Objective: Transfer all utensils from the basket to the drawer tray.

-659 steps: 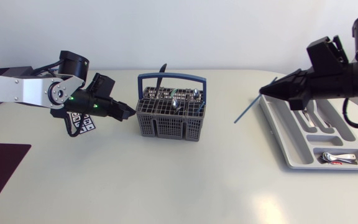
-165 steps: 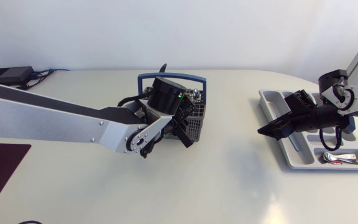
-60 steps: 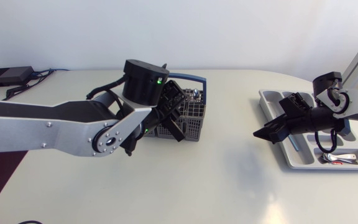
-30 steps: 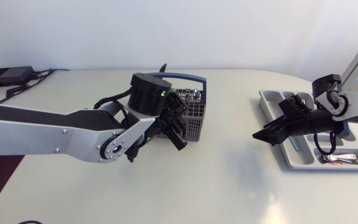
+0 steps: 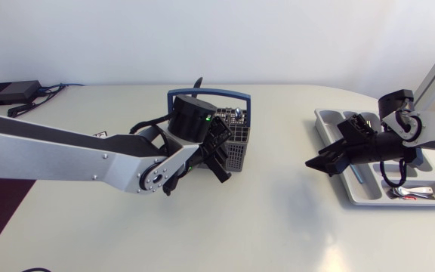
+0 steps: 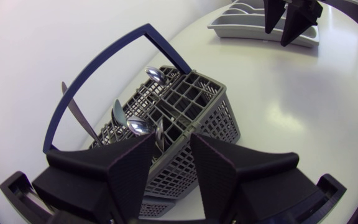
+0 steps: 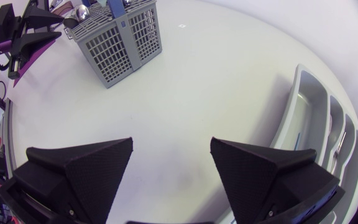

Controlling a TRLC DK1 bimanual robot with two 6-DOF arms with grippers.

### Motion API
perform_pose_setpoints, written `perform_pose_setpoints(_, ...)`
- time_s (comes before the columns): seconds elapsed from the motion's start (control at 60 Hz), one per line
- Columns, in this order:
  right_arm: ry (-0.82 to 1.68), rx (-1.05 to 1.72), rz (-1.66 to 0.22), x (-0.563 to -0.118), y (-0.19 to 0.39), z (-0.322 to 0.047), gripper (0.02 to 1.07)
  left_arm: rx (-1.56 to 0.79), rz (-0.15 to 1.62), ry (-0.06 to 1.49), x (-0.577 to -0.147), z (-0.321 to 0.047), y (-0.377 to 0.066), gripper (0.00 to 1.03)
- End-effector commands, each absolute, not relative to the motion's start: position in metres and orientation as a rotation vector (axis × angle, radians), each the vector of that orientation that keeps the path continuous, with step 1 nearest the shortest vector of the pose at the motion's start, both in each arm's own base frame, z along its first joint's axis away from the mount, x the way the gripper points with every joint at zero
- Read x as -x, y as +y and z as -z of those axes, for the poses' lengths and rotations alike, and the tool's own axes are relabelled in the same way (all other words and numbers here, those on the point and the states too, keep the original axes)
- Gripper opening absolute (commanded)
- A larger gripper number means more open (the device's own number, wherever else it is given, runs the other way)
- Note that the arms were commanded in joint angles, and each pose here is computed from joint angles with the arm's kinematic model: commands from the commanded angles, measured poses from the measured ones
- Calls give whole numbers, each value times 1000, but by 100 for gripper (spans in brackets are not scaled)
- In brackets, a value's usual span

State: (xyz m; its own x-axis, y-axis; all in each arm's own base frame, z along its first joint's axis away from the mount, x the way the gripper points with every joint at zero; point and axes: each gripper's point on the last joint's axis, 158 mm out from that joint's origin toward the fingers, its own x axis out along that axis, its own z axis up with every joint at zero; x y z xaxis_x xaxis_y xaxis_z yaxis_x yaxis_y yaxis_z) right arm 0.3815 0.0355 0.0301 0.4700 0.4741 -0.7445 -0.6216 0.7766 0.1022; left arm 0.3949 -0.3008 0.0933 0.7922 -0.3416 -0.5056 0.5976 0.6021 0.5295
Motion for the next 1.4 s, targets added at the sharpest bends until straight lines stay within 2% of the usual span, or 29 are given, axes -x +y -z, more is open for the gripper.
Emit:
perform_pose_setpoints(0.0,880,181,-701,-372,41,-15,92,-739,543,363,-406,-95,-303,42)
perform_pose_setpoints(0.133,877,183,-701,-372,41,-16,92,-739,528,367,-412,-94,-300,42)
perform_pose_setpoints(0.283,877,184,-703,-372,42,-16,92,-728,504,359,-420,-97,-295,33)
perform_pose_setpoints(0.567,876,188,-710,-372,44,-15,92,-720,500,345,-424,-100,-297,28)
perform_pose_setpoints(0.617,876,189,-713,-372,46,-15,92,-719,499,340,-425,-101,-298,24)
perform_pose_setpoints(0.833,878,188,-713,-372,46,-15,92,-729,501,352,-426,-94,-299,24)
perform_pose_setpoints(0.917,881,187,-714,-372,46,-14,92,-728,501,350,-427,-94,-299,20)
perform_pose_setpoints(1.017,877,191,-715,-372,46,-15,92,-729,499,352,-427,-94,-299,20)
perform_pose_setpoints(1.217,879,192,-715,-372,47,-14,92,-730,498,349,-428,-95,-299,6)
perform_pose_setpoints(1.383,875,192,-717,-371,48,-16,92,-730,498,349,-428,-95,-299,3)
